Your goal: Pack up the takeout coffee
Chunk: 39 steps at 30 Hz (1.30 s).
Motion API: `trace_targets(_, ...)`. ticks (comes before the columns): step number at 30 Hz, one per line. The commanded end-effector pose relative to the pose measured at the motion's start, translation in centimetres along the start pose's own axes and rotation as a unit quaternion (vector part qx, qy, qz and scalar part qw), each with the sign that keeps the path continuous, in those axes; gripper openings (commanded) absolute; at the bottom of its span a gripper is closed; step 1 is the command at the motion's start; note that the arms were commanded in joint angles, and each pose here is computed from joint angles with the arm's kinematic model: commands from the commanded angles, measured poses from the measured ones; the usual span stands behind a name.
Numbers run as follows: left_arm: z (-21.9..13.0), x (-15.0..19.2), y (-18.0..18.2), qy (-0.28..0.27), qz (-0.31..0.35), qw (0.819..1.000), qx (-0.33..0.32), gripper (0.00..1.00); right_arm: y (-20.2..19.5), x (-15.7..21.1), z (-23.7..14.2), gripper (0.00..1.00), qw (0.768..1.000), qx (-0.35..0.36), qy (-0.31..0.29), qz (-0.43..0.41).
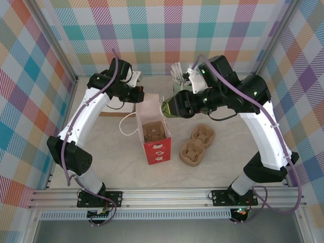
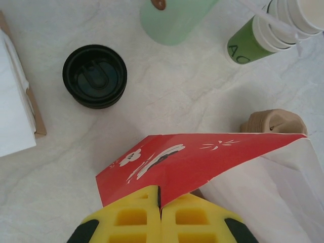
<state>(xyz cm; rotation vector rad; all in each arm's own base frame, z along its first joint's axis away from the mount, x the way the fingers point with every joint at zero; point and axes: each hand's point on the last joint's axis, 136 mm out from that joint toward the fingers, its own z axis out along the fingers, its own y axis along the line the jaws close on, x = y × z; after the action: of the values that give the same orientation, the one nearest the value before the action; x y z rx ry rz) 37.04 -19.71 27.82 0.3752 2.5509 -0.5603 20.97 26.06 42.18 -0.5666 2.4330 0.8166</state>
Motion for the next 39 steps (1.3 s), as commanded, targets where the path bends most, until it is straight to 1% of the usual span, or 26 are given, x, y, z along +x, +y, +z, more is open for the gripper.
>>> trace_targets(1,-1.0,0.6,-0.4,-0.007,-0.019,1.0,-0.005,0.0,0.3,-1.1,-1.2,0.78,0.999,0.006,-0.035,-0.006)
trace_targets(6,-1.1,1.1,0.7,-0.007,-0.035,0.999,-0.036,0.0,-1.0,-1.5,-2.7,0.78,0.997,0.046,-0.064,-0.013)
trace_targets(9,-1.0,0.9,0.2,-0.016,-0.049,0.998,-0.024,0.0,-0.1,-1.4,-2.3,0.77,0.998,0.022,-0.055,-0.008)
trace_targets(13,-1.2,0.4,-0.5,-0.029,-0.062,0.998,-0.015,0.0,1.3,-1.2,-0.5,0.77,0.999,-0.005,-0.03,-0.014)
trace_targets(16,-1.2,0.2,-1.0,-0.036,-0.072,0.997,-0.009,0.0,2.1,-1.0,1.2,0.77,1.0,-0.014,-0.011,-0.019)
trace_targets(20,-1.4,0.0,-1.6,-0.045,-0.085,0.995,0.0,0.0,2.3,-0.5,3.7,0.77,1.0,-0.007,0.02,-0.017)
trace_targets(24,-1.3,0.0,-1.9,-0.049,-0.093,0.994,0.002,0.0,2.1,0.6,6.2,0.77,0.998,0.011,0.059,-0.015)
trace_targets(28,-0.7,0.7,-1.9,-0.042,-0.095,0.995,0.004,0.0,0.9,2.0,8.3,0.77,0.994,0.044,0.103,-0.01)
trace_targets(32,-0.2,1.5,-1.7,-0.036,-0.099,0.994,-0.001,0.0,-0.2,3.4,9.6,0.77,0.988,0.069,0.14,0.002)
trace_targets(39,0.2,2.1,-1.1,-0.034,-0.11,0.993,-0.013,0.0,-0.4,6.2,11.3,0.76,0.976,0.074,0.204,0.01)
